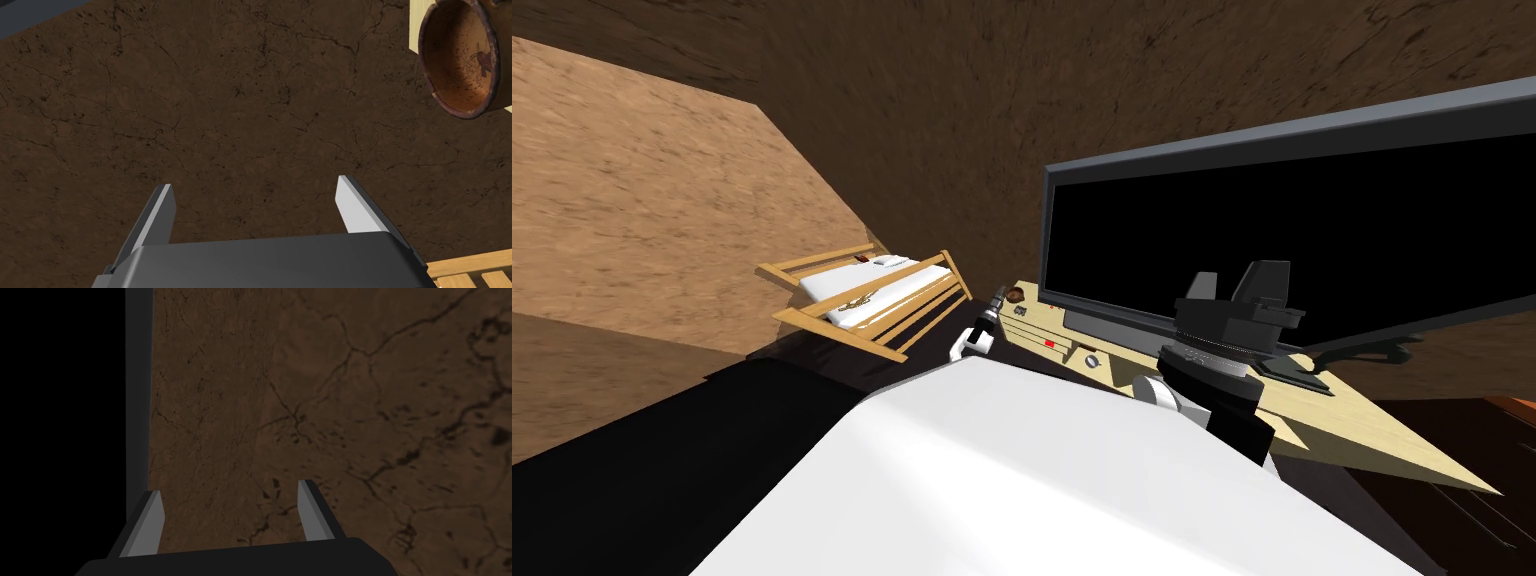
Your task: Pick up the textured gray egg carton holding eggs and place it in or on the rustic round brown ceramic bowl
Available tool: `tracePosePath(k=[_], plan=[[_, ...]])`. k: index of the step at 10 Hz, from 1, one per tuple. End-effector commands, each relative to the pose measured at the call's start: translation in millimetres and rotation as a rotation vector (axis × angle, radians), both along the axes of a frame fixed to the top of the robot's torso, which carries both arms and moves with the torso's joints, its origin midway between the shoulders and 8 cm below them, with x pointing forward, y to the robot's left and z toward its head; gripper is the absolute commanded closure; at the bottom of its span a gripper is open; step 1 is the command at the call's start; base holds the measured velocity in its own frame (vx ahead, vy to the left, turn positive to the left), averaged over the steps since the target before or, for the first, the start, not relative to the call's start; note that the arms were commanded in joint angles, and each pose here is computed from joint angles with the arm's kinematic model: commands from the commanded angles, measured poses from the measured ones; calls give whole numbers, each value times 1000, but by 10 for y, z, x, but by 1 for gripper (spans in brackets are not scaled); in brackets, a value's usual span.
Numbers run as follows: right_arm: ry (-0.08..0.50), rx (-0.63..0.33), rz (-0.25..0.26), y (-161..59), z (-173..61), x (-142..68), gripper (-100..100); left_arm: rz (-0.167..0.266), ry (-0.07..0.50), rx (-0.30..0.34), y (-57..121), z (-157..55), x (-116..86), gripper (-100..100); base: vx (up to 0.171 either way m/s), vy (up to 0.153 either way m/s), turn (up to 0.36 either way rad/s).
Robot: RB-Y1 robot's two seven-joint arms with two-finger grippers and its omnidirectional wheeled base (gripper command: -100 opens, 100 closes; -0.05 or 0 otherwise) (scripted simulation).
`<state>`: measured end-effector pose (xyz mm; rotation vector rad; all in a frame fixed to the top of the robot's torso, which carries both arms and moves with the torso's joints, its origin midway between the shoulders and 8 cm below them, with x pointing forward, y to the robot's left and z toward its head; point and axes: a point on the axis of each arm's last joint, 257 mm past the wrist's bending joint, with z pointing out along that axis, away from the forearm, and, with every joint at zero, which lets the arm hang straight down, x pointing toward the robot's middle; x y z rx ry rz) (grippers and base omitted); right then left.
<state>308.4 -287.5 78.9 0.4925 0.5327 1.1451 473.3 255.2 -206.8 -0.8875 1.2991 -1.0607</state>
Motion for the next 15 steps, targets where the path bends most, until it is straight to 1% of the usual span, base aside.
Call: tracePosePath(k=[1,2,3,4,5,6,7,9,10,11,12,13,14,15], plan=[[0,0,0,0,0,0,0,1,59,17,-13,-196,116,-100,20,-11,-143],[0,0,0,0,0,0,0,6,81,18,7,-297,110,-100,18,-7,-47],[0,0,0,0,0,0,0,9,130,32,20,-480,161,-100,18,-10,-66],[0,0,0,0,0,0,0,9,166,46,24,-611,212,-100,24,-12,-150],[0,0,0,0,0,0,0,14,187,47,45,-697,200,-100,18,-5,-50],[0,0,0,0,0,0,0,18,237,63,68,-875,237,-100,16,-7,-77],[0,0,0,0,0,0,0,19,242,63,74,-901,232,-100,11,-5,-43],[0,0,0,0,0,0,0,25,328,98,123,-1193,298,-100,17,-9,-109],[0,0,0,0,0,0,0,31,353,100,154,-1305,268,-100,19,-8,-45],[0,0,0,0,0,0,0,34,388,118,178,-1397,305,-100,17,-8,-79],[0,0,0,0,0,0,0,38,409,119,207,-1500,271,-100,12,-3,-53],[0,0,0,0,0,0,0,43,450,139,247,-1620,291,-100,14,-6,-84],[0,0,0,0,0,0,0,45,457,139,257,-1653,279,-100,12,-4,-44],[0,0,0,0,0,0,0,50,494,159,300,-1753,299,-100,14,-6,-91]])
